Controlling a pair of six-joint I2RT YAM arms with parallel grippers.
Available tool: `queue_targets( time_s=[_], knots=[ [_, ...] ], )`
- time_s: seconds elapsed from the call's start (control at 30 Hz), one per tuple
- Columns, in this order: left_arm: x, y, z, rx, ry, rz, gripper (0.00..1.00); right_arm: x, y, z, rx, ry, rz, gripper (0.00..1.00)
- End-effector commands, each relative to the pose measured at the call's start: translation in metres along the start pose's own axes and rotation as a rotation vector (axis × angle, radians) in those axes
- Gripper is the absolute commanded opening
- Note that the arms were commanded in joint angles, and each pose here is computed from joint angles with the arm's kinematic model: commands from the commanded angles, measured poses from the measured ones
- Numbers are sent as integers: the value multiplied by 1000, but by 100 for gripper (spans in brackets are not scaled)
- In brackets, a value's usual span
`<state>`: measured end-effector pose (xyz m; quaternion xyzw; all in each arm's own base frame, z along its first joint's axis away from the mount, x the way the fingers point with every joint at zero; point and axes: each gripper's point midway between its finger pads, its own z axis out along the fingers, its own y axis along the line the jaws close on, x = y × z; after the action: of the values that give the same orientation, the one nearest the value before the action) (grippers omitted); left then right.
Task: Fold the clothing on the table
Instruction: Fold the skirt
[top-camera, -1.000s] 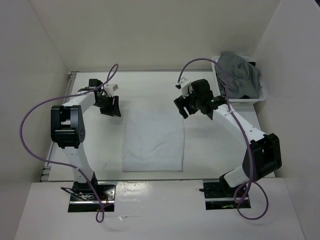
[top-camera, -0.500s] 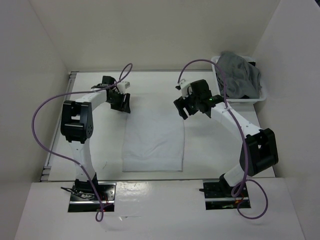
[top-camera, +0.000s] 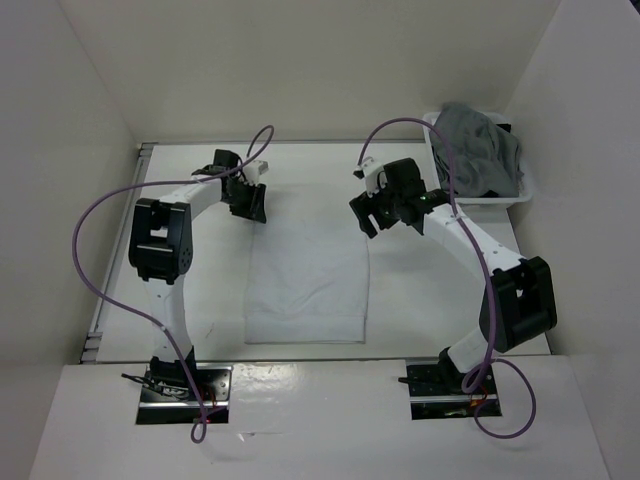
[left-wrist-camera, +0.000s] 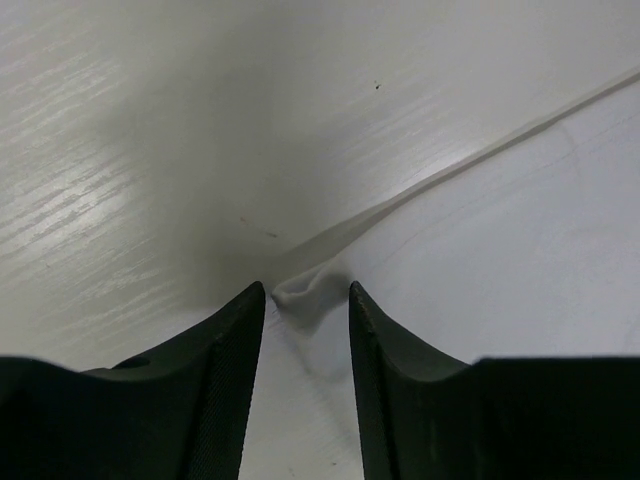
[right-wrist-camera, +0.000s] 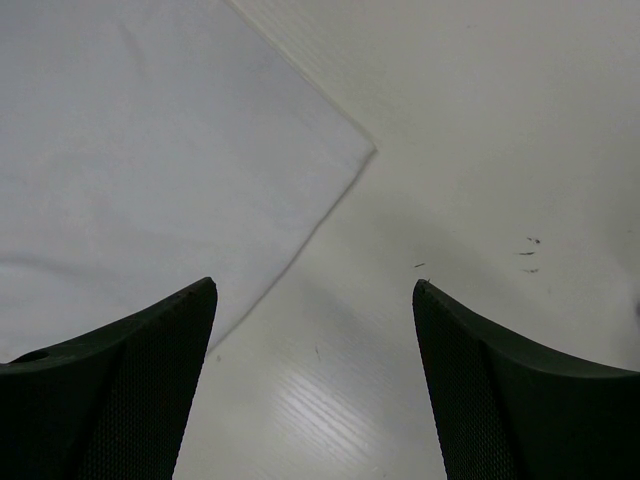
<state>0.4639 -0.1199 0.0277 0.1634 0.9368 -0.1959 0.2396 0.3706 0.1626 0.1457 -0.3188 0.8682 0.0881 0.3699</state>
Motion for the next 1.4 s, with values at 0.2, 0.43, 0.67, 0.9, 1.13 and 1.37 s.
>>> queue_targets(
  time_s=[0.2,0.43,0.67,0.9,1.13,1.37],
  knots=[
    [11,-2,14,21,42,0,26,-15,-9,0,20,-44,6,84],
    [15,0,14,13,52,-4,5,-16,-21,12,41,-36,20,84],
    [12,2,3,-4,39,-6,0,-3,-28,56,-35,54,64,84],
    [19,3,3,-11,52,-2,0,2,-33,92,-48,94,72,82],
    [24,6,-3,-24,60,-13,0,17,-36,107,-51,125,95,77],
    [29,5,-4,-23,69,-17,0,28,-33,119,-71,155,103,67]
  ],
)
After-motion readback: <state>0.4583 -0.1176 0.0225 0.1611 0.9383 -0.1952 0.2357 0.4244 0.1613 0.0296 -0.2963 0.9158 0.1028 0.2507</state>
